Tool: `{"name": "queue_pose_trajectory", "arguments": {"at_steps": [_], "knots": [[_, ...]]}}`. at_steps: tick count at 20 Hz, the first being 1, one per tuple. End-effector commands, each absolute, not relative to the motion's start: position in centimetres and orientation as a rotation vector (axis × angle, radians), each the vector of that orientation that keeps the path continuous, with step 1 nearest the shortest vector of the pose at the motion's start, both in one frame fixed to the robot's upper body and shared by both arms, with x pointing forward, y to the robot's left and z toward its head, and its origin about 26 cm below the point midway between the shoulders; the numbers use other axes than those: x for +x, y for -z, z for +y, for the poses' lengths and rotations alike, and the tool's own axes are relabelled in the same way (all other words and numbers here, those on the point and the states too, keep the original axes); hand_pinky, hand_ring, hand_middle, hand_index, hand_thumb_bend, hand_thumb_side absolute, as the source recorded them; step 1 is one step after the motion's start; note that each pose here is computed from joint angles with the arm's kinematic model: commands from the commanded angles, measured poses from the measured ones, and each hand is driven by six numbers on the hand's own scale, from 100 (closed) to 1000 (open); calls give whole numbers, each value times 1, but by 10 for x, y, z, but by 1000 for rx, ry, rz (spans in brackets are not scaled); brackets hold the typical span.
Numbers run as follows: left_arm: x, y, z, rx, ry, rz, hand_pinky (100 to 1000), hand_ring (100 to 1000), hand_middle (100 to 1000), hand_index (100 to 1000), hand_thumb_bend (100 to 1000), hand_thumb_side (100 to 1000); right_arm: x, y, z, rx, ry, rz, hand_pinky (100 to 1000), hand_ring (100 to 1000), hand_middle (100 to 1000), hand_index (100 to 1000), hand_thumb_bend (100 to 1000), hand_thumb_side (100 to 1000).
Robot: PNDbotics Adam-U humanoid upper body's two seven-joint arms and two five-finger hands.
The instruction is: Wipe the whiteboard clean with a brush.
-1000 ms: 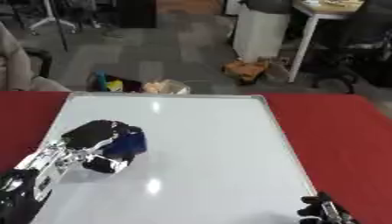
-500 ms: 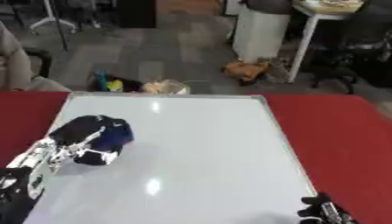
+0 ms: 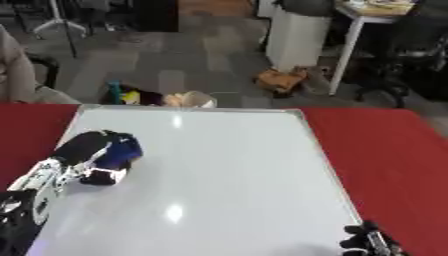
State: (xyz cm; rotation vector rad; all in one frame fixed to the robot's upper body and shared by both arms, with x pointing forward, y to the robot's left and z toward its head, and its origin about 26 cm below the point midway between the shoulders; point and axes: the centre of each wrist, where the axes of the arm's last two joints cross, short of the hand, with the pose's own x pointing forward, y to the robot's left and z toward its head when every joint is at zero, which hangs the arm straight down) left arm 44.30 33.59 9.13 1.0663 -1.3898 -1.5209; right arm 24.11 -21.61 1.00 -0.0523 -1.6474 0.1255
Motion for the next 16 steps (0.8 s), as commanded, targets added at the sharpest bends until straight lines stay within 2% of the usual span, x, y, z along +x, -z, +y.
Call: {"name": "queue_pose_trajectory", "arguments": {"at_steps": [1, 16], "knots": [[450, -106, 340, 1120, 1491, -1396, 654, 627, 618, 931, 133, 394, 242, -16, -218, -55, -130, -1671, 598, 633, 477, 678, 100, 889], [463, -105, 342, 1227, 1334, -1319, 648, 628, 619, 927, 102, 417, 244, -19, -213, -39, -135, -1683, 598, 633, 477, 678, 100, 890]]}}
